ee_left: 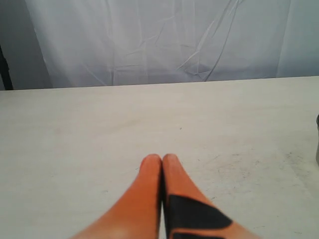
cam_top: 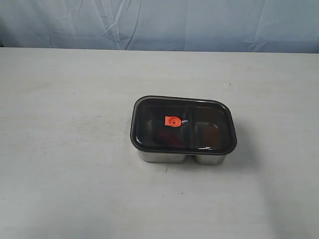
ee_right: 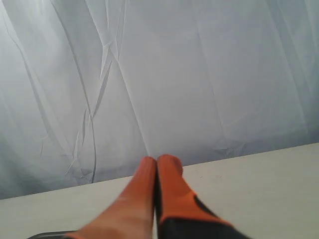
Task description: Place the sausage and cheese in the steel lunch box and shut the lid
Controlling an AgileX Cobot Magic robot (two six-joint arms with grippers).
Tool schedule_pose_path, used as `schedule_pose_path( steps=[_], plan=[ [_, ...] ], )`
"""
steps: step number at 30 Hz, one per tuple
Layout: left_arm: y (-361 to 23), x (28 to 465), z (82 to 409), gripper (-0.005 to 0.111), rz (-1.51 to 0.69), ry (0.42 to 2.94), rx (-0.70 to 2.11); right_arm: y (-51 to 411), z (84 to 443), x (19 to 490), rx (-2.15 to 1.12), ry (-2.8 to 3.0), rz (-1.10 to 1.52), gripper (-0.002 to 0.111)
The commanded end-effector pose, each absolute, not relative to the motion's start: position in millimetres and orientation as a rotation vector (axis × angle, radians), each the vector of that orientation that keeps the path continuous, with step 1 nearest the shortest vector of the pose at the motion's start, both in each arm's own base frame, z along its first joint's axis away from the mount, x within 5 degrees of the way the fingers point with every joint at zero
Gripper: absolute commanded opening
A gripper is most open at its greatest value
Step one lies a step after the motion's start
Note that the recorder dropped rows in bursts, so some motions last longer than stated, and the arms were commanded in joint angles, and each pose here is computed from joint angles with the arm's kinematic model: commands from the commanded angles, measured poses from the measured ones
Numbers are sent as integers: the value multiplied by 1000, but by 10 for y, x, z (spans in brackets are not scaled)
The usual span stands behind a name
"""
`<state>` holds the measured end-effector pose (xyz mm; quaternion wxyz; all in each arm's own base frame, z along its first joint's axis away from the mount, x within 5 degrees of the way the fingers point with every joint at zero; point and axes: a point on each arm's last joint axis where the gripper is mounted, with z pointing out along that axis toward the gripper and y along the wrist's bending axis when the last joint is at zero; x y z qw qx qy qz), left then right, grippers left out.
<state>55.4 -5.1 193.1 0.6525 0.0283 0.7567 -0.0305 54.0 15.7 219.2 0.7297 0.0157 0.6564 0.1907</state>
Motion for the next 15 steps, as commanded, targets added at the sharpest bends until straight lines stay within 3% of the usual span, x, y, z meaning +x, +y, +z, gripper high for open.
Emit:
schedule_pose_path(
  steps=[1, 15],
  plan=[
    [-52, 551, 1911, 0, -73, 1727, 63, 160, 2182, 535, 7, 1441, 392, -1],
    [-51, 550, 1906, 0, -54, 1731, 83, 160, 2182, 535, 8, 1441, 394, -1]
  ],
)
